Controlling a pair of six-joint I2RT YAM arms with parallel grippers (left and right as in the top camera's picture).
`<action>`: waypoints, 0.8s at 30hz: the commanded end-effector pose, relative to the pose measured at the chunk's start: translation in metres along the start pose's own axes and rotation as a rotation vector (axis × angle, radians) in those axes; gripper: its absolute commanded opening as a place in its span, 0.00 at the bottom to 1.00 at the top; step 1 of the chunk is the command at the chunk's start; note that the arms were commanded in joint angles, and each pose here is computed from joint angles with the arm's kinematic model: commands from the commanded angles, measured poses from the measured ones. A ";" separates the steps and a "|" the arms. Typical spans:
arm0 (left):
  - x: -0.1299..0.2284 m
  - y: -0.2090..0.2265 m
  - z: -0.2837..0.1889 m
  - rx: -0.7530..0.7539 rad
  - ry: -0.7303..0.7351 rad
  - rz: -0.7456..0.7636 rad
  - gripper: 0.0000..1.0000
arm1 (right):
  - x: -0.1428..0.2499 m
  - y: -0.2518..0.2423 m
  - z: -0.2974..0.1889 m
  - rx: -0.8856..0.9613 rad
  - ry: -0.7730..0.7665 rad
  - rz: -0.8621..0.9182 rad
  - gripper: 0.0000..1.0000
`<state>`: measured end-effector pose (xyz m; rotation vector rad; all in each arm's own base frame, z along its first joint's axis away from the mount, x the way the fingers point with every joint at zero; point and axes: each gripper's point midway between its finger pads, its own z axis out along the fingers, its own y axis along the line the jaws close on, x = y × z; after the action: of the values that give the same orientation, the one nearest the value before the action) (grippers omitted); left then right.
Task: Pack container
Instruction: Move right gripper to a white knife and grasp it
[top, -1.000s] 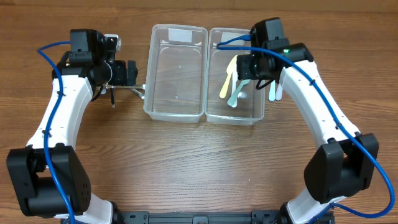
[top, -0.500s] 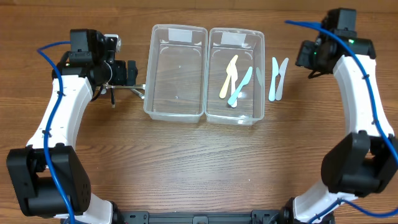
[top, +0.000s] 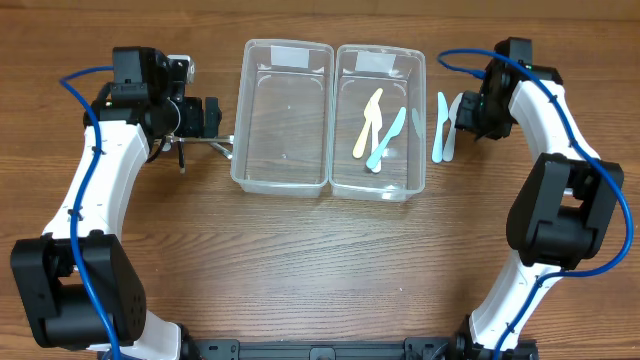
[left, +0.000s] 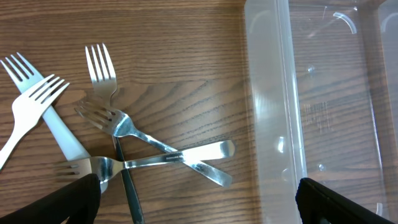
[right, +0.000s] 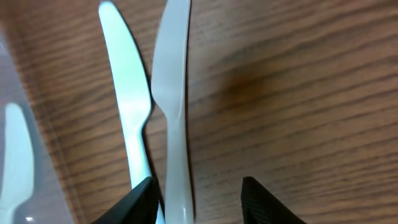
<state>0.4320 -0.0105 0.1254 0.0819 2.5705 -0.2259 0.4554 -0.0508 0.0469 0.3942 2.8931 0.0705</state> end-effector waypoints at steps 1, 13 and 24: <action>-0.010 -0.005 -0.002 0.018 -0.021 0.028 1.00 | -0.005 0.004 0.000 -0.009 -0.013 -0.005 0.44; -0.010 -0.005 -0.002 0.018 -0.021 0.028 1.00 | 0.008 0.010 0.033 -0.002 0.058 -0.021 0.41; -0.010 -0.005 -0.002 0.018 -0.021 0.028 1.00 | 0.020 0.007 0.052 0.007 0.111 -0.018 0.38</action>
<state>0.4320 -0.0105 0.1254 0.0819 2.5705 -0.2259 0.4520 -0.0391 0.0093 0.3718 2.9720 0.0745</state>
